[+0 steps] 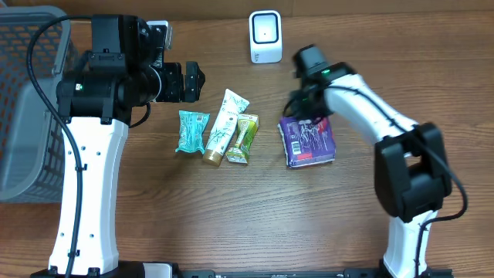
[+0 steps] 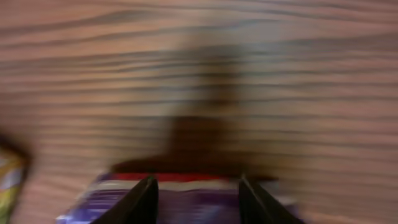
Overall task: Scan the item barcode
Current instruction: 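Move the right gripper to the purple pad pack and grasp it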
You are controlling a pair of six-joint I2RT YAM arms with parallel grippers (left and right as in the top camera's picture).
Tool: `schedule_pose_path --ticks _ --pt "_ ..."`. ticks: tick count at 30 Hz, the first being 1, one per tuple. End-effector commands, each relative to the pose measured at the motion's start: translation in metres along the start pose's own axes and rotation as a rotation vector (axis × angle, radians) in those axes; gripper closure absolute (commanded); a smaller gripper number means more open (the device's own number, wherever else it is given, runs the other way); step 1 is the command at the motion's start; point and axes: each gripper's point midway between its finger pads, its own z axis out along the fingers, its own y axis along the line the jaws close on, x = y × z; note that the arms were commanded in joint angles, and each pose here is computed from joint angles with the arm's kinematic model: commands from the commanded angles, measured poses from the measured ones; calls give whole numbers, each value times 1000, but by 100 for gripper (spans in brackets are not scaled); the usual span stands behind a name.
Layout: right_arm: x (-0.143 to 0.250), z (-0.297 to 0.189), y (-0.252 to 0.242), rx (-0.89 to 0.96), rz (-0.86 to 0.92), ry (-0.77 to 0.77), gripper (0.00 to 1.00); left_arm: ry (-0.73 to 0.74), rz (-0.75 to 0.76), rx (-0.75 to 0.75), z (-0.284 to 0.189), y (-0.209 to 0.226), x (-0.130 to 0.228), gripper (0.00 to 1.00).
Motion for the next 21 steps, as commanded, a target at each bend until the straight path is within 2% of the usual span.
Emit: schedule_pose_path --ticks 1,5,10,12,15,21 --pt "-5 -4 -42 11 199 27 51 -8 -14 12 -1 -3 -3 0" --pt "7 -8 -70 -74 291 124 46 -8 -14 12 -1 -3 -3 0" --pt "22 -30 -61 -442 152 206 16 -8 -14 12 -1 -3 -3 0" --pt "25 -39 -59 -537 101 203 9 -8 -14 12 -1 -3 -3 0" --pt "26 -37 -58 -550 51 191 5 -8 -14 12 -1 -3 -3 0" --pt "47 -9 -45 -568 3 200 6 -8 -14 12 -1 -3 -3 0"
